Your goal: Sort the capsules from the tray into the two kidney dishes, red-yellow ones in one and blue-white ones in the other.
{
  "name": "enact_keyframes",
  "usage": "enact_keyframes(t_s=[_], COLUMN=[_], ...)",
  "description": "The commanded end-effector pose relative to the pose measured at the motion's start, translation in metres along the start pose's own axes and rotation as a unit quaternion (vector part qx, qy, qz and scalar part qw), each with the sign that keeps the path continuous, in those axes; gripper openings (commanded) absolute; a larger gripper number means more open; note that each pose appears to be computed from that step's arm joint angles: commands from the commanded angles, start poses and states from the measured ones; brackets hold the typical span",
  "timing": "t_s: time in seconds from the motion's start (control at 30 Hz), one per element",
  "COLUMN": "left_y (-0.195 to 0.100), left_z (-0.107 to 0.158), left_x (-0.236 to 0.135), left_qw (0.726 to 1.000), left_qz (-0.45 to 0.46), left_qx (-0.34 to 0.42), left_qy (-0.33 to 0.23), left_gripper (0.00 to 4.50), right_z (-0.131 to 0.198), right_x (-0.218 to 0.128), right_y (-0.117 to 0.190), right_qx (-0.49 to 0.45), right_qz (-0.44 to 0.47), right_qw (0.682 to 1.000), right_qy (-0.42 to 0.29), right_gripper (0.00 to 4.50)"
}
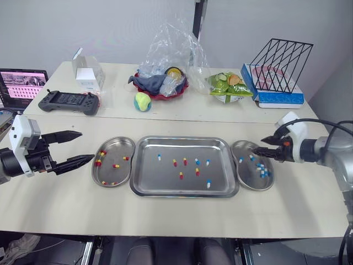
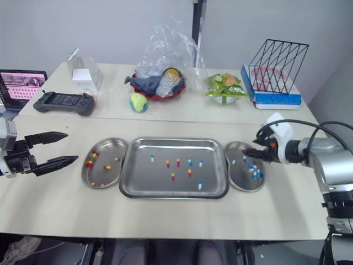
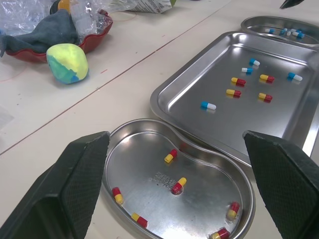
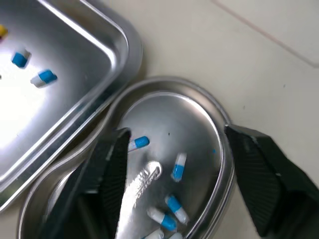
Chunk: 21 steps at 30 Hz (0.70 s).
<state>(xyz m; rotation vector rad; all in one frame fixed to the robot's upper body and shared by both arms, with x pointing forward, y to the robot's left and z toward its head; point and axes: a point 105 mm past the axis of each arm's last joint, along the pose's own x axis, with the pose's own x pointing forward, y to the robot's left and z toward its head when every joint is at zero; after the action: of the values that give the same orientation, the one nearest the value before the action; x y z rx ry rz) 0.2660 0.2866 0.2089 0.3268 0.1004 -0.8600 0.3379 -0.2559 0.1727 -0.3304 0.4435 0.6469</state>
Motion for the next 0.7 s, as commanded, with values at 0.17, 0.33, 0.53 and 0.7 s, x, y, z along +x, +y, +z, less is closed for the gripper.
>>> enact_keyframes(t_s=[0.17, 0.33, 0.53, 0.7], left_y=[0.017, 0.041, 0.049, 0.045], left_z=[-0.008, -0.034, -0.06, -0.064], left_x=[-0.01, -0.024, -0.025, -0.026], left_qw=[0.998, 0.989, 0.981, 0.983], left_qz=[0.054, 0.143, 0.184, 0.159], left_qx=[-0.004, -0.036, -0.029, -0.056], left_qy=[-0.009, 0.007, 0.059, 0.076], left_gripper=[4.5, 4.5, 4.5, 4.5], right_z=[0.01, -0.012, -0.026, -0.032], right_x=[-0.038, -0.061, -0.063, -0.059], right_y=[-0.045, -0.074, -0.08, -0.078], right_qx=[0.023, 0.069, 0.081, 0.085], right_qz=[-0.079, -0.151, -0.177, -0.176], right_qw=[0.995, 0.981, 0.973, 0.973], right_qy=[-0.064, -0.103, -0.123, -0.123], right_gripper=[4.46, 4.46, 4.46, 4.46])
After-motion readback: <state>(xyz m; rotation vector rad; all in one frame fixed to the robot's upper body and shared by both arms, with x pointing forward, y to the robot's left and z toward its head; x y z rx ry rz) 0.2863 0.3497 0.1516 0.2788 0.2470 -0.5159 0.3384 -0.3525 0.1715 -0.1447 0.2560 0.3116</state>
